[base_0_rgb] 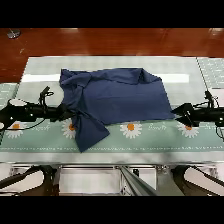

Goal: Fold the shirts.

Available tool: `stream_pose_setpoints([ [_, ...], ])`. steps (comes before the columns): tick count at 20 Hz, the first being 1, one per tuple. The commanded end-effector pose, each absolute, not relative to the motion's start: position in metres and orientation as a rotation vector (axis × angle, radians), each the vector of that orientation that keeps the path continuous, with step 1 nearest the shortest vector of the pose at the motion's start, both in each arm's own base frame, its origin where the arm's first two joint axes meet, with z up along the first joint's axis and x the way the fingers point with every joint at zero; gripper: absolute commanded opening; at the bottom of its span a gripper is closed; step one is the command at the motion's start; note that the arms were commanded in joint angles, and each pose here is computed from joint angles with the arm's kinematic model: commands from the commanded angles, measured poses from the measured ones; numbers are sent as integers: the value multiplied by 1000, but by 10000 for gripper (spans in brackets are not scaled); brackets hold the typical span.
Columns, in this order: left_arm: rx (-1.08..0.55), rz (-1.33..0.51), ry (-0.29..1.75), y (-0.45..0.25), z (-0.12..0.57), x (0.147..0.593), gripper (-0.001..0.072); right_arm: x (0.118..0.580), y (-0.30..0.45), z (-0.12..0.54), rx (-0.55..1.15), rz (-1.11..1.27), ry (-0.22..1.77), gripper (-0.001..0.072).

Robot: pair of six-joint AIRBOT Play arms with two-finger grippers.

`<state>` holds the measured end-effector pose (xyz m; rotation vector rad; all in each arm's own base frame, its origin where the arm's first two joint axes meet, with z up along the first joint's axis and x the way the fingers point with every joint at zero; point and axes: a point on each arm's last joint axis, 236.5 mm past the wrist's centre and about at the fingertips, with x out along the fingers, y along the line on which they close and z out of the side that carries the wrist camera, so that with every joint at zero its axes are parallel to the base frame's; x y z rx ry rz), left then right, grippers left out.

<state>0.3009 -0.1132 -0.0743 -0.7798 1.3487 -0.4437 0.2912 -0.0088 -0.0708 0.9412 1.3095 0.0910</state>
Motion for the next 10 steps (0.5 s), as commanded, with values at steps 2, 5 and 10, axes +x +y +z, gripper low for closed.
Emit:
stream_pose_setpoints([
  [2,-779,-482,1348,-115,-64,302,31,291,-23,-80,953,-16,1311,633],
  [5,-779,-479,1346,-115,-65,303,31,298,-24,-82,934,-31,1292,633],
  [10,-779,-475,1343,-114,-65,304,31,322,9,-102,939,17,1348,633],
])
